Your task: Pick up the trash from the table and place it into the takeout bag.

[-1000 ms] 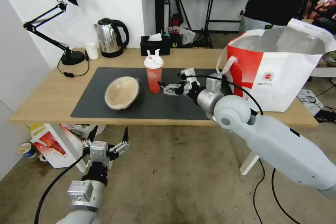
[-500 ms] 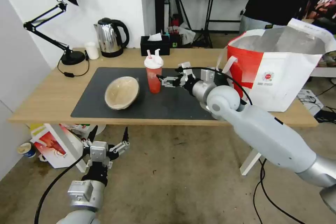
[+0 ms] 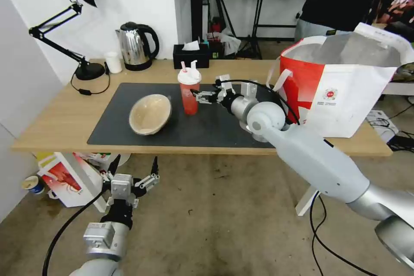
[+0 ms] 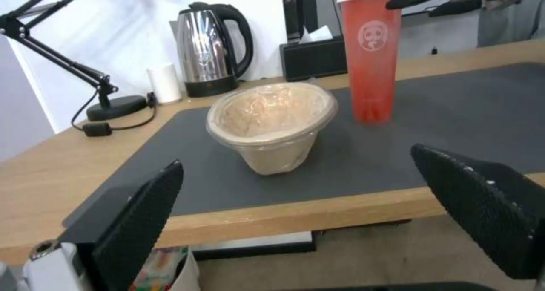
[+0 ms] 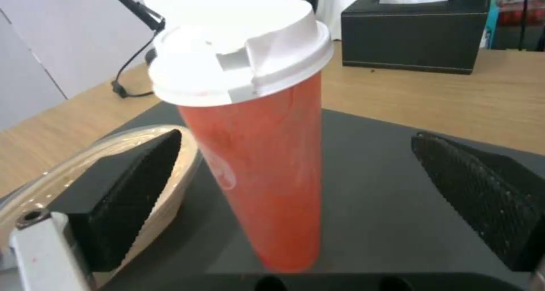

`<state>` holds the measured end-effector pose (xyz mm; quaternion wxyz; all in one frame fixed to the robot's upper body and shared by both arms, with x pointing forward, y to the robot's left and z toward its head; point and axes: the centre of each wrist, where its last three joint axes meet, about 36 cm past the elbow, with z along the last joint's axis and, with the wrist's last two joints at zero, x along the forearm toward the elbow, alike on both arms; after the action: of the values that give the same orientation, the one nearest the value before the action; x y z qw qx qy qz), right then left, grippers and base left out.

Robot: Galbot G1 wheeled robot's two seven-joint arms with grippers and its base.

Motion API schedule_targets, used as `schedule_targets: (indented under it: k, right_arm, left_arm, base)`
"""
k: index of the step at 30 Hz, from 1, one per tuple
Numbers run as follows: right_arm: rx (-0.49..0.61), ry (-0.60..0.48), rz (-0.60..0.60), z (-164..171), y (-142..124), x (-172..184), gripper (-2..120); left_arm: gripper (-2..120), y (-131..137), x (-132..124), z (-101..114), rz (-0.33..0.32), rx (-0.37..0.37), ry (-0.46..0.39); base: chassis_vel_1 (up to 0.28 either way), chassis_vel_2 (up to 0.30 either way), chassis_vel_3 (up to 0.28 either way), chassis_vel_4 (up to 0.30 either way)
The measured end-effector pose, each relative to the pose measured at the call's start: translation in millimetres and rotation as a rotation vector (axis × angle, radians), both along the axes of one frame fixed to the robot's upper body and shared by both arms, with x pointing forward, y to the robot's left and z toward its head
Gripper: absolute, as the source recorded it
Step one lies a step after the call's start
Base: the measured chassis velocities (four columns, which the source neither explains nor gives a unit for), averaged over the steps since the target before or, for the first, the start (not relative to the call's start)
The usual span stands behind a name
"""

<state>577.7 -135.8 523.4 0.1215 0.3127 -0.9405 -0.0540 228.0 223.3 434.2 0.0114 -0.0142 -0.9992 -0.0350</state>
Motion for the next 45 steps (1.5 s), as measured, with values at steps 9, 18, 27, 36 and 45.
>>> schedule_targets:
  k: [9, 18, 27, 36, 45]
  right_arm:
    - [0.002, 0.005, 0.009, -3.2, 4.5, 8.9, 100]
    - [-0.010, 0.000, 0.037, -1.6, 9.7, 5.8, 100]
    - [-0.019, -0.001, 0.071, 0.9, 21.3, 0.8, 100]
    - [-0.032, 0.000, 0.069, 1.8, 25.2, 9.3, 100]
    - [-0.040, 0.001, 0.053, 0.4, 22.8, 19.9, 100]
  left_arm:
    - [100, 0.0, 0.0, 0.0, 0.000, 0.000, 0.000]
    - [100, 0.0, 0.0, 0.0, 0.000, 0.000, 0.000]
    - [100, 0.0, 0.0, 0.0, 0.000, 0.000, 0.000]
    - [100, 0.0, 0.0, 0.0, 0.000, 0.000, 0.000]
    - [100, 0.0, 0.0, 0.0, 0.000, 0.000, 0.000]
  base:
    - [0.000, 0.000, 0.000, 0.000]
    - [0.000, 0.000, 0.000, 0.000]
    - [0.000, 0.000, 0.000, 0.000]
    - [0.000, 0.000, 0.000, 0.000]
    - [0.000, 0.000, 0.000, 0.000]
